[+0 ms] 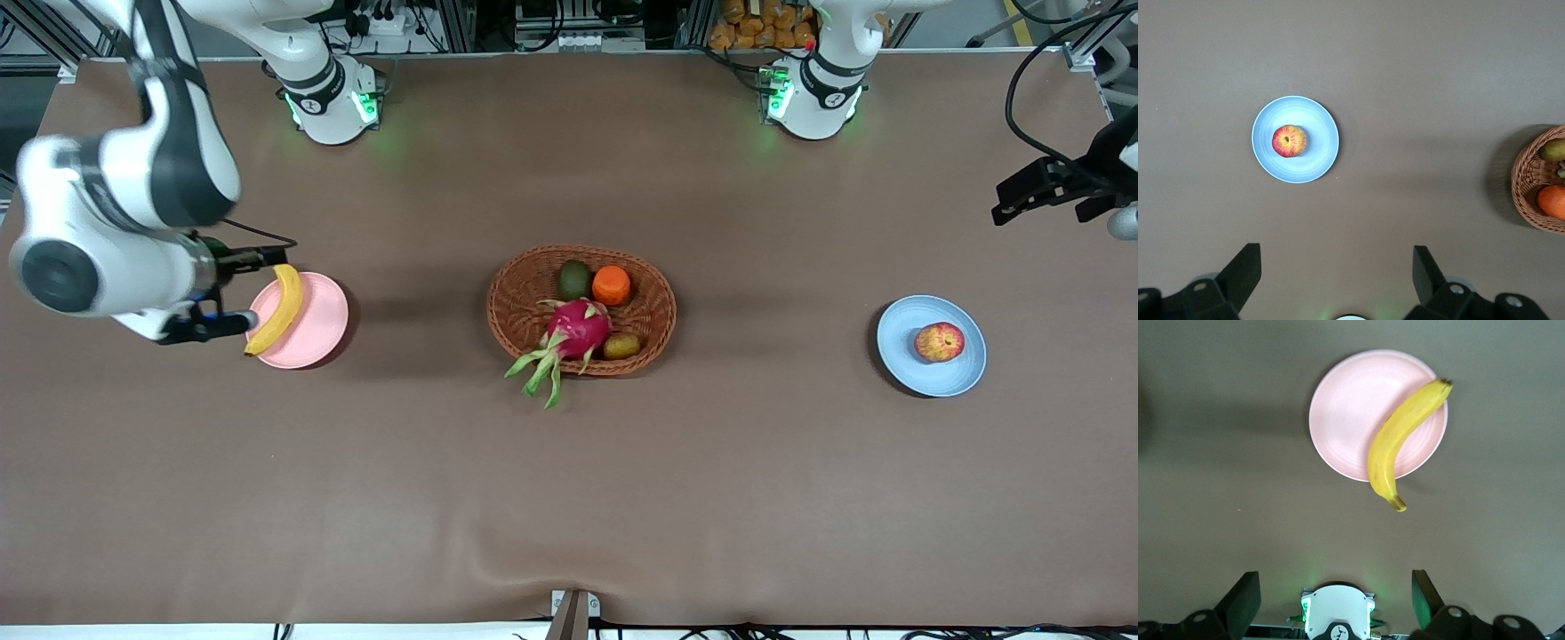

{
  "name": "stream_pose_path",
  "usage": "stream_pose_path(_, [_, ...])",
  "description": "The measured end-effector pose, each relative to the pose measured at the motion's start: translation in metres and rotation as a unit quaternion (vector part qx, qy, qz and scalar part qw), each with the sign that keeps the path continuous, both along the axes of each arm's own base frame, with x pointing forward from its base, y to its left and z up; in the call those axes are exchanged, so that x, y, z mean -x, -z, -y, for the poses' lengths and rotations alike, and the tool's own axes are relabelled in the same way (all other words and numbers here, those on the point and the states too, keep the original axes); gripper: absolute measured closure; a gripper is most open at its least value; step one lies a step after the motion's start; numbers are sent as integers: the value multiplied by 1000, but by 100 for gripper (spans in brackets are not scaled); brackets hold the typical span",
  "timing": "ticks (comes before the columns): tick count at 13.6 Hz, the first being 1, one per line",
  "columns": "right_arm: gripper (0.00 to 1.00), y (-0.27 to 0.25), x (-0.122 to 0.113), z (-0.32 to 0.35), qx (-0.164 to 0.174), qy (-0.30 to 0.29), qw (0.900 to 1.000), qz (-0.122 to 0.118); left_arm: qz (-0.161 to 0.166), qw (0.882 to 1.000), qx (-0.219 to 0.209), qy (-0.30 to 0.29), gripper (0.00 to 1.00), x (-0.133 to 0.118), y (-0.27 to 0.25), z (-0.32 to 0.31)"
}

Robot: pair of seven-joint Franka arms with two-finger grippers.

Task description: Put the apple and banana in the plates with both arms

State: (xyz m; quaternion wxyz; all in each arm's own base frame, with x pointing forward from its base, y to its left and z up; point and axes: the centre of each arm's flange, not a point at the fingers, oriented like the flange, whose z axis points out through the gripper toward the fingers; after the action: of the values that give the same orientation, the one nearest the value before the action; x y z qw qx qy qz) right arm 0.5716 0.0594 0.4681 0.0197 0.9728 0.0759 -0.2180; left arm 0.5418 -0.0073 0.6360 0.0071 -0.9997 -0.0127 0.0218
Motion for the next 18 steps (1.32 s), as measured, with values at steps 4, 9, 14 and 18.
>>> stream_pose_path(4, [0, -75, -11, 16, -5, 15, 998, 68, -2, 1000, 19, 0, 0, -1, 2, 3])
stream_pose_path(9, [0, -128, 7, 50, -12, 39, 987, 154, -2, 1000, 20, 0, 0, -1, 2, 4])
stream_pose_path(14, [0, -129, 58, 64, -20, 48, 976, 210, -2, 1000, 20, 1, 0, -1, 2, 4])
stream_pose_path(18, [0, -132, 64, 79, -18, 62, 974, 215, -3, 1000, 20, 2, 0, -1, 2, 6])
